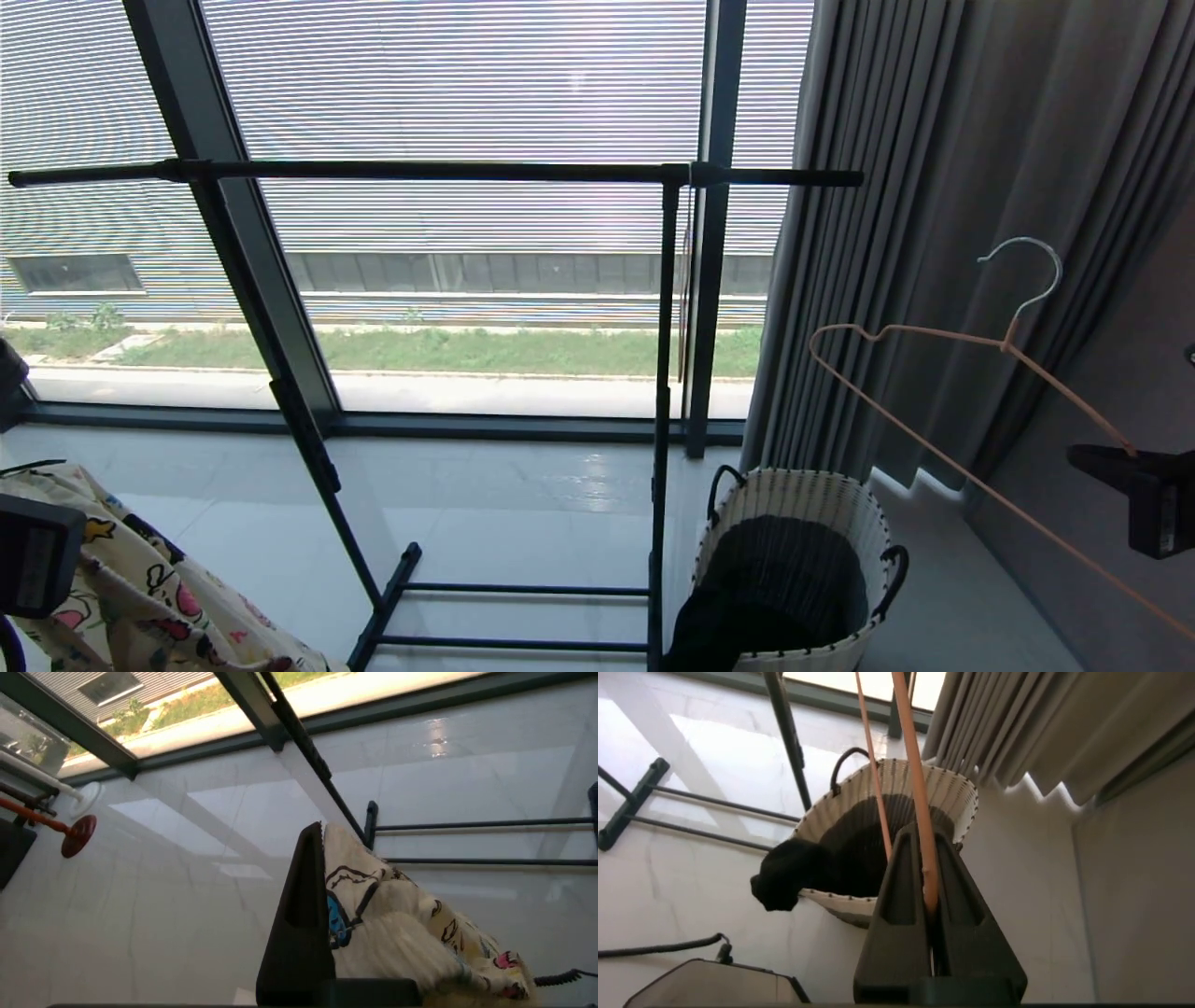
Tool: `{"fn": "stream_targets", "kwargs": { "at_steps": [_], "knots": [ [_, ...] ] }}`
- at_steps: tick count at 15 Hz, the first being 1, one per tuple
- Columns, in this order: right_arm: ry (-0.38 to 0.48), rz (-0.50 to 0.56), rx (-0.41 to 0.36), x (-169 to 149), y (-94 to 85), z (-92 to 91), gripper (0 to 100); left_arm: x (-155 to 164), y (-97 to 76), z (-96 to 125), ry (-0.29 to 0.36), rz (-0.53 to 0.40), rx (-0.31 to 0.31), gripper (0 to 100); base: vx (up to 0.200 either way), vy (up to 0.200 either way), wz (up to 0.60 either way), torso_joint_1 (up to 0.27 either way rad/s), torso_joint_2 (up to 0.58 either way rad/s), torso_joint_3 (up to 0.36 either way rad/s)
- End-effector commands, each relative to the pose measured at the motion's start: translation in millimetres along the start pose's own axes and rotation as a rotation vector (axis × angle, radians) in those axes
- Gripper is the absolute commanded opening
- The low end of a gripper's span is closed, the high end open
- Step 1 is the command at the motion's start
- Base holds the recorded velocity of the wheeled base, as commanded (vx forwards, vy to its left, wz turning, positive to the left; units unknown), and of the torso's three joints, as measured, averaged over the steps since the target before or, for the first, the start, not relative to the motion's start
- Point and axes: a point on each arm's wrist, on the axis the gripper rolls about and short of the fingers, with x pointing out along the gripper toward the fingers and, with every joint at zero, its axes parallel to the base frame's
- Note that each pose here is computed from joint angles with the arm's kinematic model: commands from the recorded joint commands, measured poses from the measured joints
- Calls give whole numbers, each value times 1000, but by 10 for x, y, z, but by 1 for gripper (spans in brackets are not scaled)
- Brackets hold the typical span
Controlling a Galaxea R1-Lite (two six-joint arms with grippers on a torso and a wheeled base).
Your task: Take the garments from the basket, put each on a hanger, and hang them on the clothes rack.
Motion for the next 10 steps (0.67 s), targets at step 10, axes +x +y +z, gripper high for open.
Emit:
{"fn": "stream_targets", "kwargs": {
  "at_steps": [10],
  "knots": [
    [-96, -6, -5, -384, 7, -80, 0, 21, -31, -38, 15, -11, 15, 0, 0, 120, 0, 2, 0, 3]
  ]
}}
